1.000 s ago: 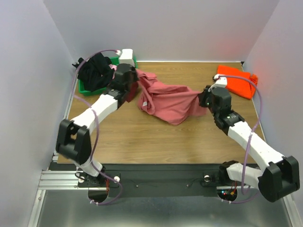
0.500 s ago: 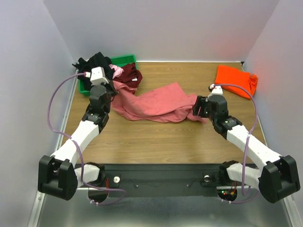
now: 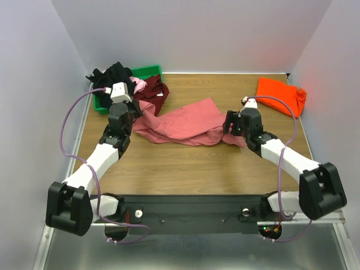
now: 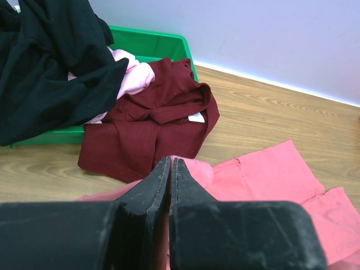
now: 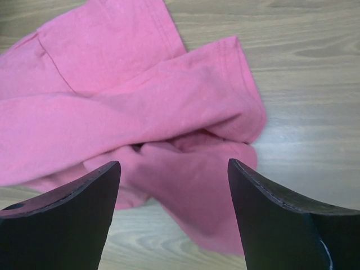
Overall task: Fold and stack the t-shirts
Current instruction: Flatten the tshirt out
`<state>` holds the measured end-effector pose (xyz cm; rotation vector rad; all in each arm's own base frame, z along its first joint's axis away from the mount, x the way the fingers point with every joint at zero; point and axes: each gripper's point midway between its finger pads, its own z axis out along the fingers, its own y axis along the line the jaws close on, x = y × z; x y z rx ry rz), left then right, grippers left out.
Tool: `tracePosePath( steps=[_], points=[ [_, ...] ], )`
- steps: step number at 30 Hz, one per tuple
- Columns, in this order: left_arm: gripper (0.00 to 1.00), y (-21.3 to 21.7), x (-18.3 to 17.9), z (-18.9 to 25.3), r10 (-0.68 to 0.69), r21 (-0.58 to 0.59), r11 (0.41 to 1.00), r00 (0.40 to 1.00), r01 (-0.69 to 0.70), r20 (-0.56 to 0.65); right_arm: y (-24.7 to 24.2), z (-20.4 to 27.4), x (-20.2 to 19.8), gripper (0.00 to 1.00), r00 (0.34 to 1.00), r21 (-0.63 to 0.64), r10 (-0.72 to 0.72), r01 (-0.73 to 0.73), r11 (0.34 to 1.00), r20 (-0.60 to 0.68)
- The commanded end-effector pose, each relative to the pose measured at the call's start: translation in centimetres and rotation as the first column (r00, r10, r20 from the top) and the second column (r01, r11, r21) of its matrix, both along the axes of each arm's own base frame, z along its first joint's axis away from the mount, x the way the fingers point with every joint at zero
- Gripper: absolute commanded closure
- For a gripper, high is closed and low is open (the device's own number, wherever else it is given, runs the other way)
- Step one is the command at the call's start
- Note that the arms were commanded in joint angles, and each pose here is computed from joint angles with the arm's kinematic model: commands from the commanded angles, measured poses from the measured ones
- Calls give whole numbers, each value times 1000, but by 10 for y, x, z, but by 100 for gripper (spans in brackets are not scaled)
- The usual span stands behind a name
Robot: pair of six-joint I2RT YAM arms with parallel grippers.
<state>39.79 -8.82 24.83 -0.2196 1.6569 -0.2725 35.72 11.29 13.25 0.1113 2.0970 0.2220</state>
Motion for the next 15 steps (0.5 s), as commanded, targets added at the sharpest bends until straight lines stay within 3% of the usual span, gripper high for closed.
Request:
tracePosePath(
  steps=[1, 2, 5, 6, 7, 8, 10, 15],
  points=[
    [100, -2, -1, 14, -5, -25, 1000, 998, 6, 62, 24, 20, 31, 18, 993, 46, 60, -65, 997, 105],
    [100, -1, -1, 14, -3, -25, 1000, 998, 5, 64, 31, 17, 32, 20, 991, 58, 93, -99, 993, 98],
    [100, 0, -1, 14, 3, -20, 1000, 998, -1, 63, 43, -9, 25, 46, 988, 88, 154, -156, 984, 27],
    [100, 1, -1, 13, 9, -19, 1000, 998, -7, 61, 47, -13, 20, 62, 985, 100, 173, -173, 980, 14],
    [100, 1, 0, 12, 10, -19, 1000, 998, -9, 60, 50, -15, 14, 71, 984, 112, 179, -178, 978, 8],
    [100, 2, 1, 11, 14, -15, 1000, 998, -13, 57, 49, -26, 4, 89, 983, 112, 183, -180, 977, -20],
    [100, 2, 2, 11, 17, -12, 1000, 998, -16, 57, 56, -34, -10, 95, 978, 112, 204, -197, 974, -51],
    [100, 2, 7, 7, 24, 2, 1000, 999, -24, 45, 63, -75, -46, 96, 956, 56, 210, -203, 978, -203]
  ],
)
